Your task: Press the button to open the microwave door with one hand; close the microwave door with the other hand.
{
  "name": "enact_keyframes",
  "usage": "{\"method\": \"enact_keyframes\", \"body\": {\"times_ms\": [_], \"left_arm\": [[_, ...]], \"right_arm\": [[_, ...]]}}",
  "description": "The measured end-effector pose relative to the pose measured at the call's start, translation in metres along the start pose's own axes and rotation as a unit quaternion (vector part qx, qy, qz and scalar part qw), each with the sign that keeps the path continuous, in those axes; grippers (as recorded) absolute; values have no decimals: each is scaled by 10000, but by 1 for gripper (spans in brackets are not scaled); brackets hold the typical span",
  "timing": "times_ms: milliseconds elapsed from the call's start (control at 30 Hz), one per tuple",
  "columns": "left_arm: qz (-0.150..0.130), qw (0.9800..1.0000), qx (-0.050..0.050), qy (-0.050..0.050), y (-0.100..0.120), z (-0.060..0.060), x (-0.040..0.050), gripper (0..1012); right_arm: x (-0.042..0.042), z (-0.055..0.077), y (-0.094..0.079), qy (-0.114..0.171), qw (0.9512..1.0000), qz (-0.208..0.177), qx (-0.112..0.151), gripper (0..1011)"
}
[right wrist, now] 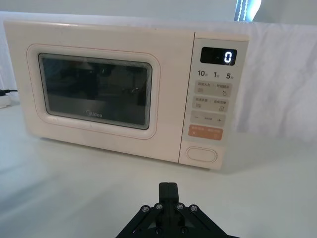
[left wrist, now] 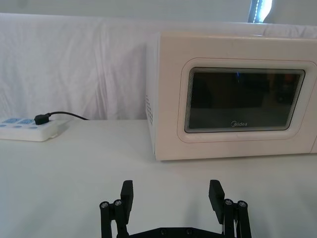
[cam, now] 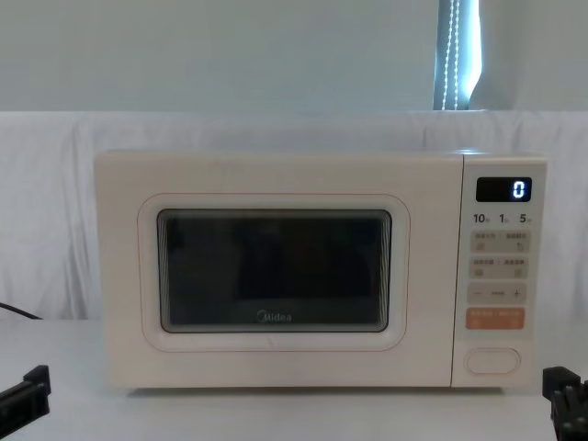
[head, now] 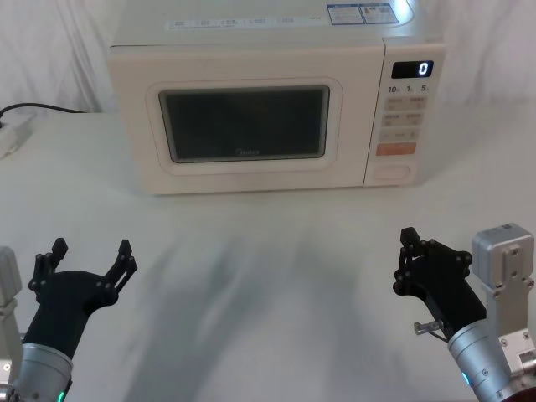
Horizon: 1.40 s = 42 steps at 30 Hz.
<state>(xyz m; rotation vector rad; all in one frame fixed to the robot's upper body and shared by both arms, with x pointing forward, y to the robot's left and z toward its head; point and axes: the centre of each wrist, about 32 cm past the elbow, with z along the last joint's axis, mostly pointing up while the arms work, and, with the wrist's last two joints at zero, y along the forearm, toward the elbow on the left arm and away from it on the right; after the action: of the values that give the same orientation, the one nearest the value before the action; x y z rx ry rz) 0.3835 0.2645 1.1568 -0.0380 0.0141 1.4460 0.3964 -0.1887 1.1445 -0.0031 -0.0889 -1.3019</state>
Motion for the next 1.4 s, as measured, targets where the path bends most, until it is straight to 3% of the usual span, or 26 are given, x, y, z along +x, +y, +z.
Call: {"method": "enact_keyframes", "body": {"times_ms": [767,1067,1400], "left_arm": [[0,10000,0,0,0,0,0,1001],[0,10000,0,0,0,0,0,1001],[0,10000,0,0,0,0,0,1001]], "right_arm": [[34,-15,66,51,10000,-19,30,0],[110,-58,249,147,9999,28,-39,0],[269,-83,605,407,9986,153,-285,0]]}}
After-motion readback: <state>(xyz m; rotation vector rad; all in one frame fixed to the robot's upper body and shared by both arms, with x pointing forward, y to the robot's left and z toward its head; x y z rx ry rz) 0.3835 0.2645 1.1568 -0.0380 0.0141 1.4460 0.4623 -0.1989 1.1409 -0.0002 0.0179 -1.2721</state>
